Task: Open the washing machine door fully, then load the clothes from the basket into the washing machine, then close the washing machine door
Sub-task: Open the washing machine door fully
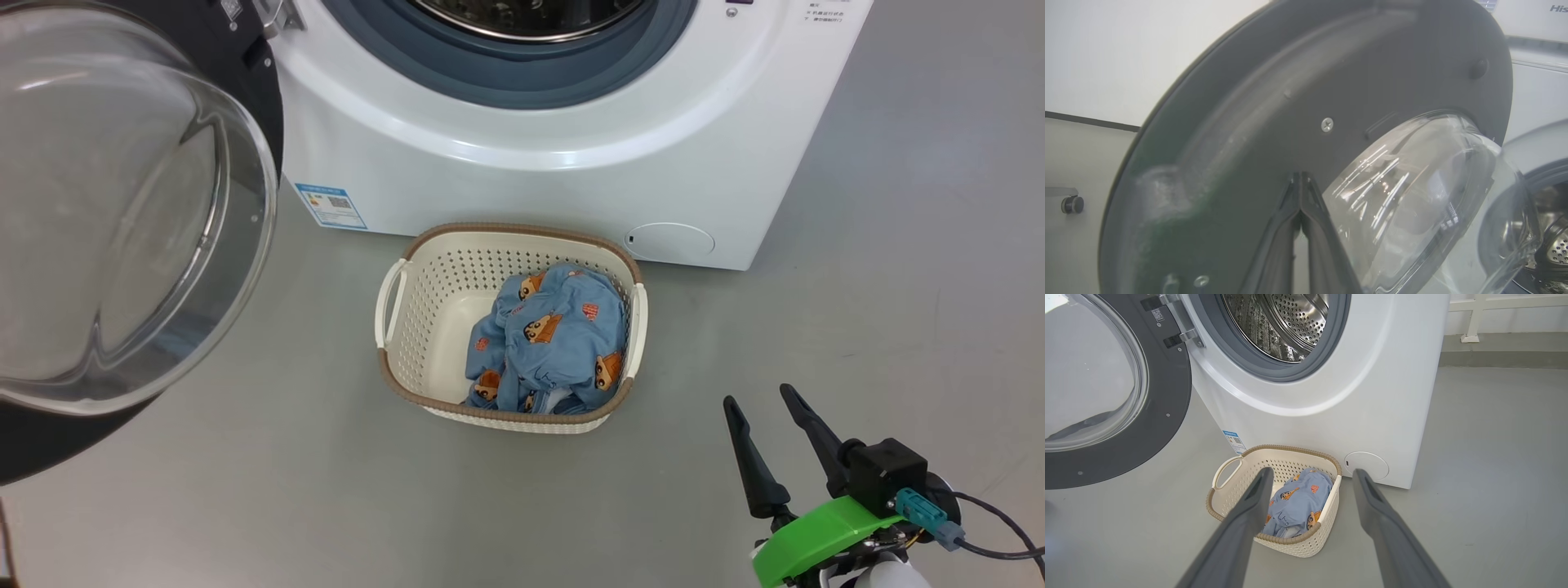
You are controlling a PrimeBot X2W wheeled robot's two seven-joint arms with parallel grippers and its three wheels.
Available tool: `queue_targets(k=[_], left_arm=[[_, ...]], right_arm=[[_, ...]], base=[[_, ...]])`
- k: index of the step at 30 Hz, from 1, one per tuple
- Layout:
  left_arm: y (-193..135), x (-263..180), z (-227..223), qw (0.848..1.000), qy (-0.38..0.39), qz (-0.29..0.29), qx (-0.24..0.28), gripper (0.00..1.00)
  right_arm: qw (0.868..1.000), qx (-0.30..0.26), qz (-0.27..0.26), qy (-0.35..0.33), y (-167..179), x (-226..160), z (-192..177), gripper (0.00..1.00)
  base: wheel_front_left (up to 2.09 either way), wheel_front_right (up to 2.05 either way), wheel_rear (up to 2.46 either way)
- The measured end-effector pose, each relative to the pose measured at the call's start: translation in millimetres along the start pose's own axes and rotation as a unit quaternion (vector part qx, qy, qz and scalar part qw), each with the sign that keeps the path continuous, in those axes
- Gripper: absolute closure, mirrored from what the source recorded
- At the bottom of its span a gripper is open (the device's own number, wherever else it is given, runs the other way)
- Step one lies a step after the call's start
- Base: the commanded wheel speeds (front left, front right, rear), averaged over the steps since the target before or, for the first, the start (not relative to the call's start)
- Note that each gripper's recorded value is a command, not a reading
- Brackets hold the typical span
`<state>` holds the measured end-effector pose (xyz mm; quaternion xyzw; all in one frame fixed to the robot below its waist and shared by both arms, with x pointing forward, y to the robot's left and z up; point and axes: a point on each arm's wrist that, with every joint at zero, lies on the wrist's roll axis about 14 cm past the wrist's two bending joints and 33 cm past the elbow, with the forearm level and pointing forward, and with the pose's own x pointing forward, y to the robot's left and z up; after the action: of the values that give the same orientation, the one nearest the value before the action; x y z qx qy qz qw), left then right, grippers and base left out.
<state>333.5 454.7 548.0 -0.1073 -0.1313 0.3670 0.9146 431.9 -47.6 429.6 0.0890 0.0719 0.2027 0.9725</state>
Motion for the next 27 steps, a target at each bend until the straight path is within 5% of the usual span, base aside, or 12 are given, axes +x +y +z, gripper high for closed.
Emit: queue_targets(k=[25, 27], left_arm=[[-89, -82, -10, 0.987, 0.017, -0.160, -0.024, 1.00], [-98, -87, -13, 0.984, 0.023, -0.174, -0.030, 0.00]], right_arm=[[0.999, -0.001, -0.008, -0.033, 1, -17, 27, 0.00], [0.999, -0.001, -0.012, -0.031, -1, -22, 26, 0.00]], base=[[0.00, 0.00, 0.00], [0.00, 0.00, 0.00]])
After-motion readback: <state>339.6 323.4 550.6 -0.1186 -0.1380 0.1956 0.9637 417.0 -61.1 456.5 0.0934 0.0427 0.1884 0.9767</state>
